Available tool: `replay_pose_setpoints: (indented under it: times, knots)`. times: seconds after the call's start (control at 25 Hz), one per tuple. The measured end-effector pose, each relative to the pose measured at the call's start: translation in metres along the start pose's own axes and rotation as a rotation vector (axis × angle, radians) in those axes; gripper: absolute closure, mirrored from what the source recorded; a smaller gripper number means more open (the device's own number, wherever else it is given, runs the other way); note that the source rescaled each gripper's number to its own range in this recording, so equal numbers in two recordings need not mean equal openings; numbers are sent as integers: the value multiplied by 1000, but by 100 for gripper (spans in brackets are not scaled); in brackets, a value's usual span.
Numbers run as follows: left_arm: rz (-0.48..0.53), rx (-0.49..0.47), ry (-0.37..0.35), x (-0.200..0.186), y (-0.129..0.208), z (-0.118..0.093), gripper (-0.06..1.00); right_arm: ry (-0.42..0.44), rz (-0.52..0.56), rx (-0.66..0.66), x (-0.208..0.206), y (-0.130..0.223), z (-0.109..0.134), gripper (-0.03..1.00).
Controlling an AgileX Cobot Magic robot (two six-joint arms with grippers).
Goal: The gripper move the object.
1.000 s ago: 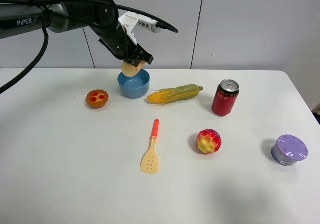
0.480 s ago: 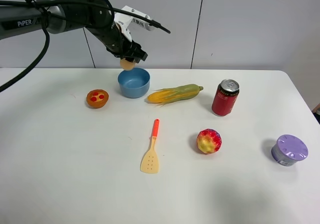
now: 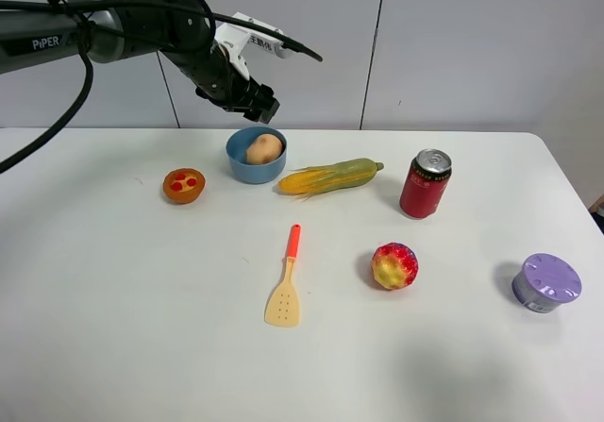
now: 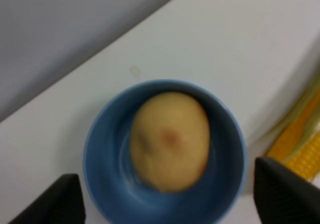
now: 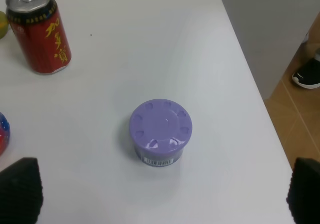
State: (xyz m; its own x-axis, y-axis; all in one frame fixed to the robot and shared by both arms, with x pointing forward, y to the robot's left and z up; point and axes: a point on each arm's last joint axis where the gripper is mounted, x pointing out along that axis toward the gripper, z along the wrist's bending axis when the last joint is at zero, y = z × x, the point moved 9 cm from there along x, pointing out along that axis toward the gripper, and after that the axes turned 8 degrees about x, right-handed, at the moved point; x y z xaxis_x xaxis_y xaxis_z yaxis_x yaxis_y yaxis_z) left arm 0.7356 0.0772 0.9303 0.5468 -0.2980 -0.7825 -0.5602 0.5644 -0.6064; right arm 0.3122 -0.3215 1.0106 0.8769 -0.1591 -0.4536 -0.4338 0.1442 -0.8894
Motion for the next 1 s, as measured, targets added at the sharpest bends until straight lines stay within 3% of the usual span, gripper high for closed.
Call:
replay_pose_setpoints:
  times: [0.36,0.88,1.0]
  knots:
    - [19,29,-4,-83,-14,1,26,0,0,0,0,0,0,-3]
    - [-74,37,-32,-236,-25,-6,21,0,0,0,0,0,0,-3]
    - [-127,28,-65,-280,-22,0,15,0,0,0,0,0,0,-3]
